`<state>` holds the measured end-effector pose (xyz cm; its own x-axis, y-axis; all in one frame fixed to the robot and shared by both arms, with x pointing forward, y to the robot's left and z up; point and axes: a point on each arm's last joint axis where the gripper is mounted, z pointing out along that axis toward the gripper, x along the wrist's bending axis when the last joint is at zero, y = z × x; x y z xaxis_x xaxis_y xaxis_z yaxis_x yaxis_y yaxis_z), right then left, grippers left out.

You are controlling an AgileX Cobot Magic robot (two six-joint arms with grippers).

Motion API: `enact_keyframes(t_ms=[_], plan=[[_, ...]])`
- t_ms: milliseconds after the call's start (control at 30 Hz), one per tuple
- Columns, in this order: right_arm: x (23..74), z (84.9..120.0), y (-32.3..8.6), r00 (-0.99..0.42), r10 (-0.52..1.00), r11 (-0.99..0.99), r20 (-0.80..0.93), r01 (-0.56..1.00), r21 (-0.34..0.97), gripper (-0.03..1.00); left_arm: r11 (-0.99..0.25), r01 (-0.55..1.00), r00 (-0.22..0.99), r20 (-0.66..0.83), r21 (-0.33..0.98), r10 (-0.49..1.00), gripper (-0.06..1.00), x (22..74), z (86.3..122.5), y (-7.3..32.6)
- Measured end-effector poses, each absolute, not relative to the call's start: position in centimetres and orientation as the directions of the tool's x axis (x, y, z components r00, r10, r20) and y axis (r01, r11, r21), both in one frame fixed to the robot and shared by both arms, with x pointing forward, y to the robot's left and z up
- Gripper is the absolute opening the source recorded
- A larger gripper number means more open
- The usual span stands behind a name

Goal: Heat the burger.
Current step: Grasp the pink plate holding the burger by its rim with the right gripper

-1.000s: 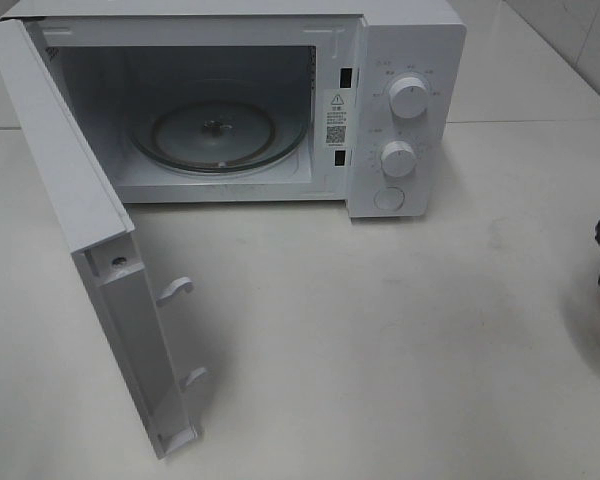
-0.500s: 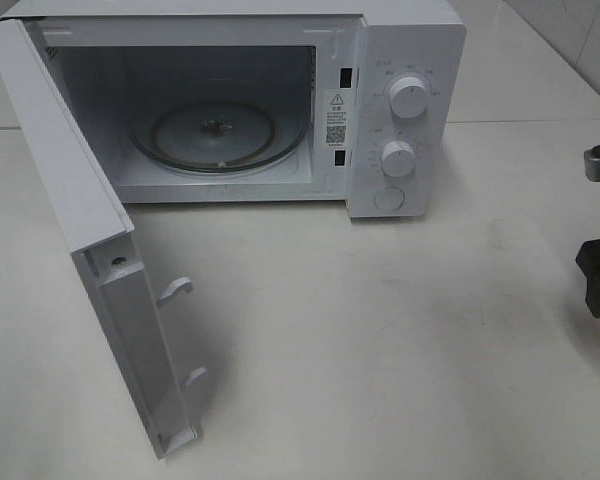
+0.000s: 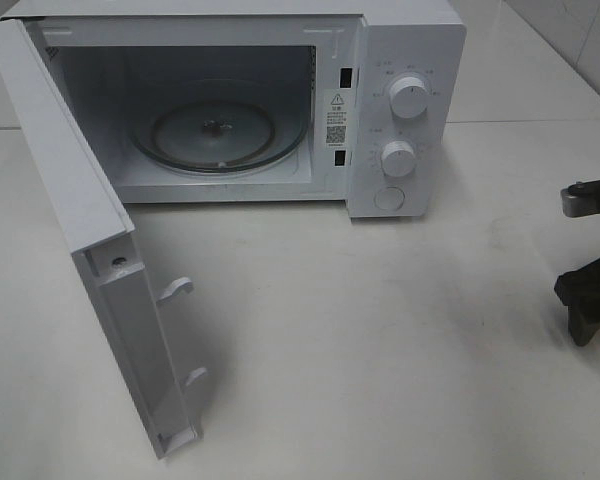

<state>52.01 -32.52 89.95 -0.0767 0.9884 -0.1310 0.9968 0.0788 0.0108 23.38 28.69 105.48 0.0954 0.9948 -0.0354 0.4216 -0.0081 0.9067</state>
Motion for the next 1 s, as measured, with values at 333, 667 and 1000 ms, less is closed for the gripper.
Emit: enact_keyframes(t_ms=[333, 667, 1000], plan=[[52.0, 89.66, -32.44, -0.045, 0.992, 0.046, -0.121, 0.999, 0.004, 0.84, -0.008, 0.422, 0.095, -0.035, 0.907, 0.995, 0.99, 23.38, 105.48, 28.69], [51.06, 89.02, -32.36, -0.044, 0.993, 0.041, -0.113, 0.999, -0.028, 0.81, -0.008, 0.422, 0.095, -0.035, 0.907, 0.995, 0.99, 23.38, 105.48, 28.69], [51.03, 89.0, -32.35, -0.035, 0.993, 0.032, -0.114, 0.999, -0.028, 0.5, -0.008, 0.422, 0.095, -0.035, 0.907, 0.995, 0.99, 23.38, 105.48, 28.69]])
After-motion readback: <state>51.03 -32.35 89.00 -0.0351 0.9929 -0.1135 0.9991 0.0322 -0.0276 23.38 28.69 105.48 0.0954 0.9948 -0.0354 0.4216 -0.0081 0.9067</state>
